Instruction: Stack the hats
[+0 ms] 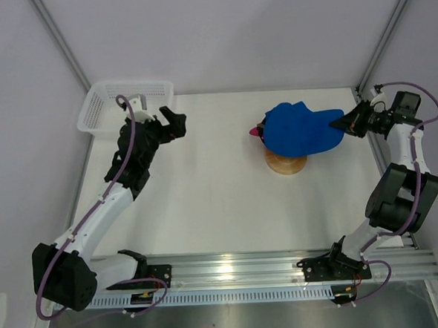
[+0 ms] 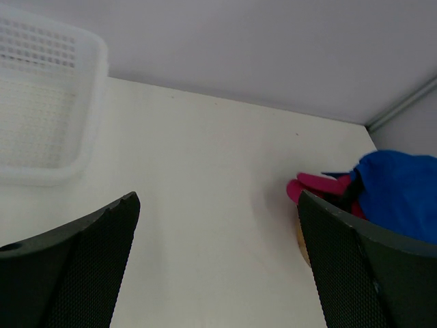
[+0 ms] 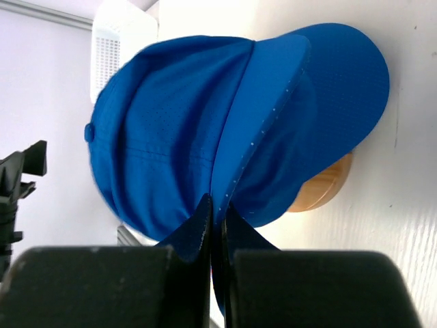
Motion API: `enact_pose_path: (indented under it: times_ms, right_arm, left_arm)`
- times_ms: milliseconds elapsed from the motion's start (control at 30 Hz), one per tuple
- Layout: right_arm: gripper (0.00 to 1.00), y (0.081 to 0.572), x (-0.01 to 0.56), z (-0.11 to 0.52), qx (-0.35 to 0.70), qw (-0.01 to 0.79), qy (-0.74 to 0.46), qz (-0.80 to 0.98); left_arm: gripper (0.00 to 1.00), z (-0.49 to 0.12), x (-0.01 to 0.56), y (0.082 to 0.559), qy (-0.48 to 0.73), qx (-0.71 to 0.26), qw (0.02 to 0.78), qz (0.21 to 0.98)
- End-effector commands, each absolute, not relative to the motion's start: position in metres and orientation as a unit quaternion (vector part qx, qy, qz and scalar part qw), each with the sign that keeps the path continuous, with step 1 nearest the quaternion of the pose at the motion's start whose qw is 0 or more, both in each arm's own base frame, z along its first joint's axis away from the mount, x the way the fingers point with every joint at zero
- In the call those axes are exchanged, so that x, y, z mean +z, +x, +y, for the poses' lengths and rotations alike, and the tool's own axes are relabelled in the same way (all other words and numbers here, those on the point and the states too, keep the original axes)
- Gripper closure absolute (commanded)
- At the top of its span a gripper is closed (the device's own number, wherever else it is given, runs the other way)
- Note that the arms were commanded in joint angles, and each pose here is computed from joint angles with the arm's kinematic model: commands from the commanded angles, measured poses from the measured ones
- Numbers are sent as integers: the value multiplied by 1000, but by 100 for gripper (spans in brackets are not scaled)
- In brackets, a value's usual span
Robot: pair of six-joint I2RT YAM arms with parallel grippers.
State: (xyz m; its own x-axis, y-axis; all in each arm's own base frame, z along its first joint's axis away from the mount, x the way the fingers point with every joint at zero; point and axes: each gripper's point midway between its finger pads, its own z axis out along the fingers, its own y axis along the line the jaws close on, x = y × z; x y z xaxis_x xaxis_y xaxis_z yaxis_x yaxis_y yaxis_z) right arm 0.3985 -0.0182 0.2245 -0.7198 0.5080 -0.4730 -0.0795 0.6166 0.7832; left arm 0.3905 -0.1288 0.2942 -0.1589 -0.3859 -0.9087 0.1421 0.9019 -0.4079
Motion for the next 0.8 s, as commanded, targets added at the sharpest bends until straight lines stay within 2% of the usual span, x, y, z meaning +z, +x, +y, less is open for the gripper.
enact_pose_path:
  times_ms: [0,167,333,600,767]
  right_arm:
    - [100,423,190,-41,346,402,109,841]
    - [100,429,199,-56,312,432,120,838]
    - [100,440,211,-66,318,457,121,822]
    - [100,450,185,-58,379,424,127,813]
    - [100,436,156,-50,380,403,163,817]
  left_arm:
    - [0,-174,303,383,-15,-264,634,727]
    - [1,-225,299,373,55,-295,608,735]
    - [0,-247,294,372,72,-308,587,745]
    - [3,-296,263,364,130,-309,534,776]
    - [5,-331,246,354,144,-321,511,784]
